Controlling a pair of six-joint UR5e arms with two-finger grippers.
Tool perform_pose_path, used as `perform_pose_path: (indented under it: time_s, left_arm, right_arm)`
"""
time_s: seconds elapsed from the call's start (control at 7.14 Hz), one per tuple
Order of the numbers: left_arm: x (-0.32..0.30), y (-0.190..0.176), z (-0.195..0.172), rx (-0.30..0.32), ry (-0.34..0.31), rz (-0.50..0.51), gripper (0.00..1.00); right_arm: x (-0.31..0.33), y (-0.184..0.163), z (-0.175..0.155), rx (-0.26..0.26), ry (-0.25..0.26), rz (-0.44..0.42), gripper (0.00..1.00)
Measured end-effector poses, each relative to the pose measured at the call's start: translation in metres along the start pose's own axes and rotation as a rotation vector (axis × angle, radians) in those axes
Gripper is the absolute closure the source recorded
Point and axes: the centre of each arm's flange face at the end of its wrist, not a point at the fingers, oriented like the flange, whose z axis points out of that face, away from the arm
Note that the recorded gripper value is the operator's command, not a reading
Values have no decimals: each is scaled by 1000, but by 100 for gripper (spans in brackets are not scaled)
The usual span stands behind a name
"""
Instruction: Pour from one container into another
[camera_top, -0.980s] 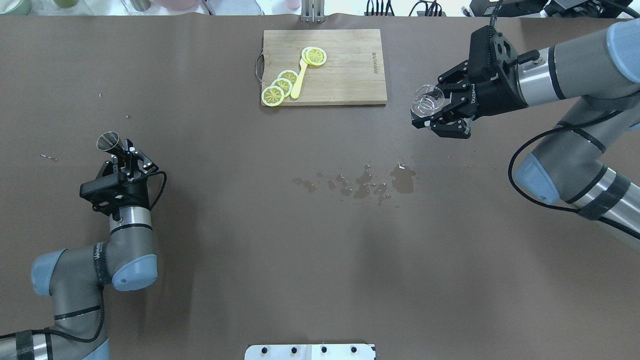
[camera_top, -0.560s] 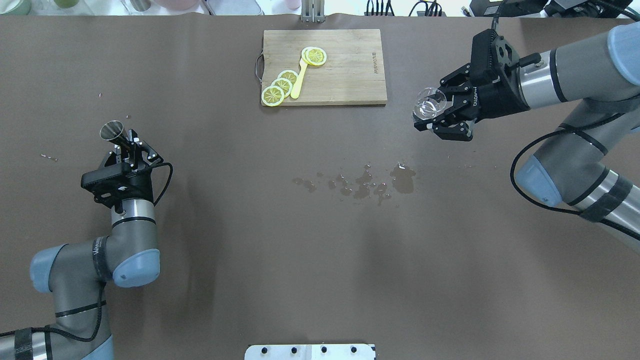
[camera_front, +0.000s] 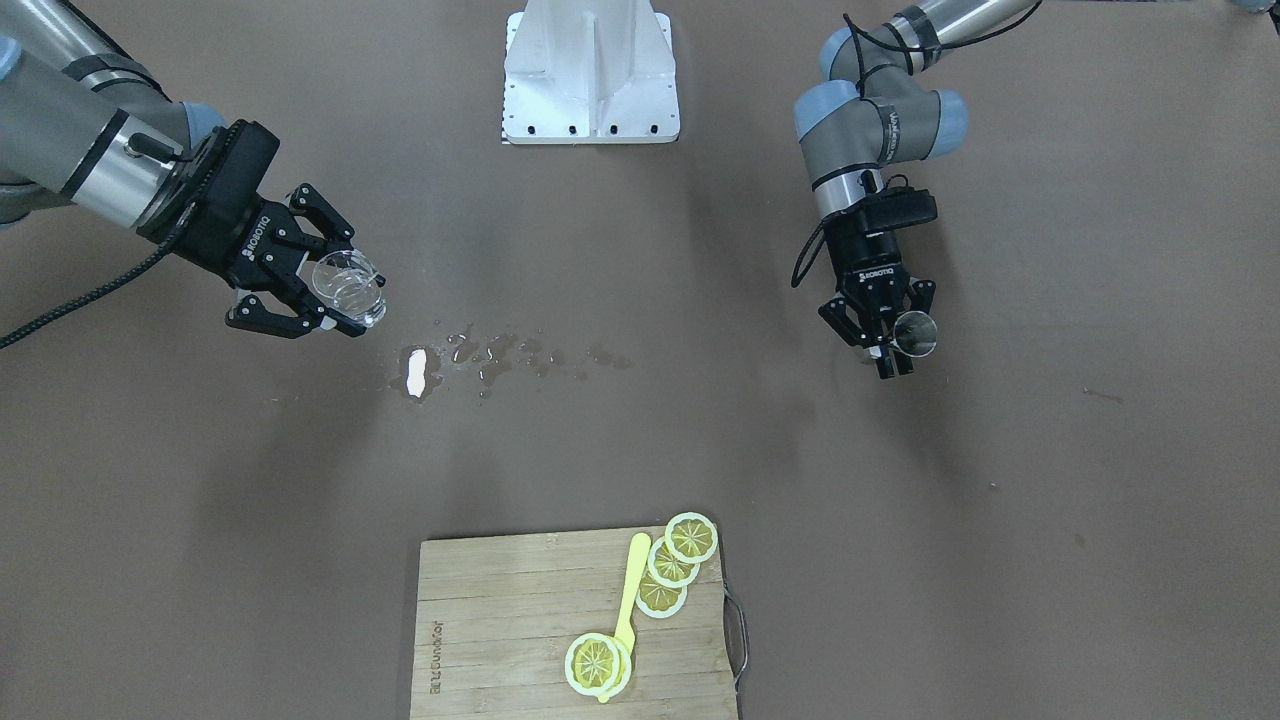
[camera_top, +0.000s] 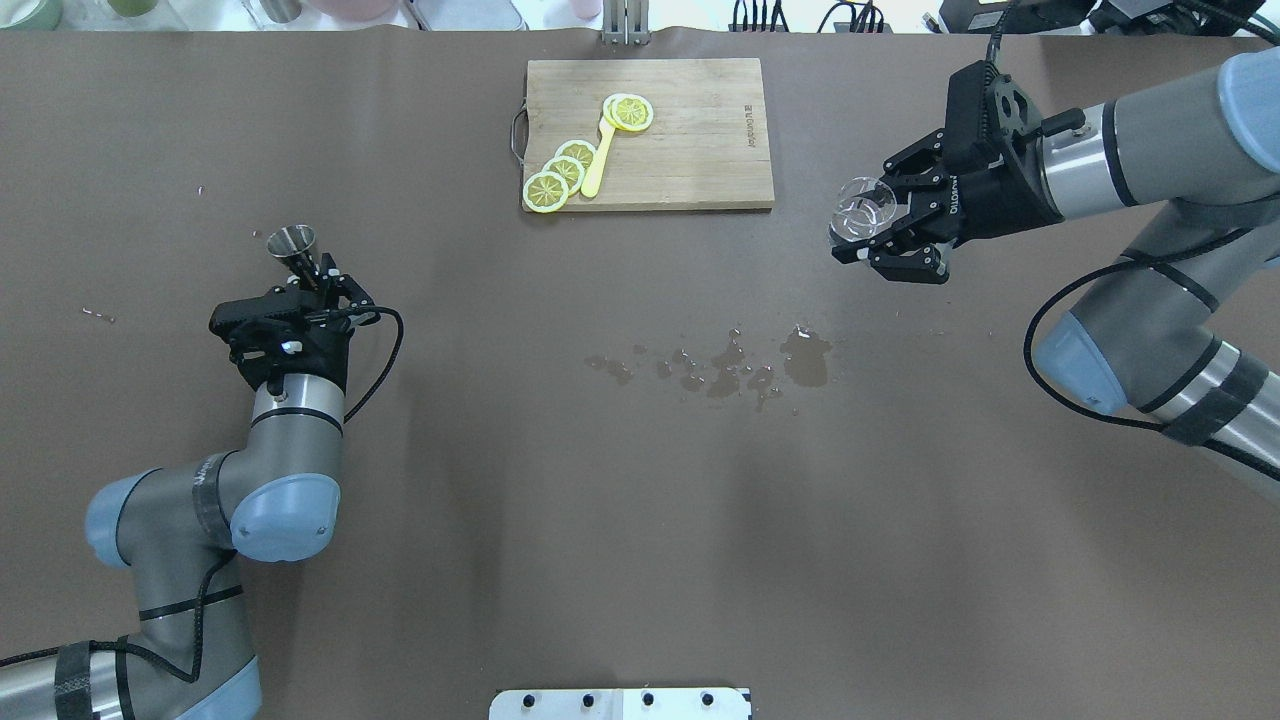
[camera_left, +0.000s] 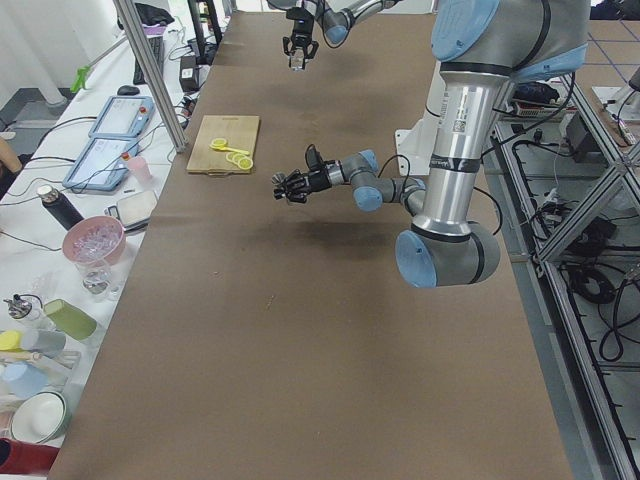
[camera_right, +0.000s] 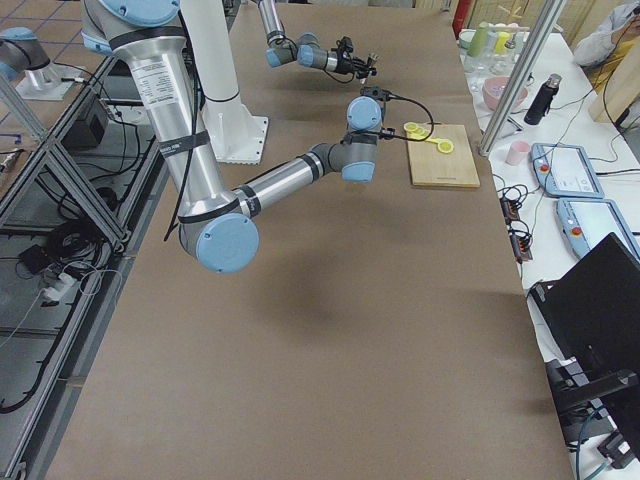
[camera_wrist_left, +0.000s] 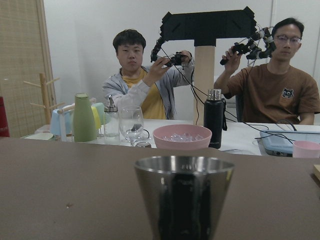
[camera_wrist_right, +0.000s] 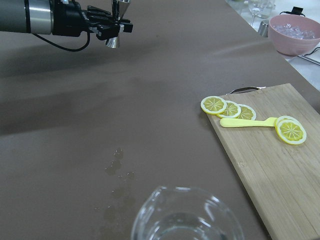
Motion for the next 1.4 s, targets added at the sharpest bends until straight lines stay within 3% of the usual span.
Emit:
perform_pose_path:
  time_s: [0.28,0.56,0.84,1.4]
  left_arm:
    - [26,-27,1,-63,115,73,100]
    - [49,-50,-2,-95,275,144,100]
    - [77,-50,-1,-89,438,196,100]
    - [114,-59,-17,-17,752,261,100]
  right_arm:
    - [0,3,0,-3,1,1,100]
    - [0,7,0,-7,2,1,100]
    - [0,9,0,-10,3,3,100]
    - [0,17,-1,-20,7,8,100]
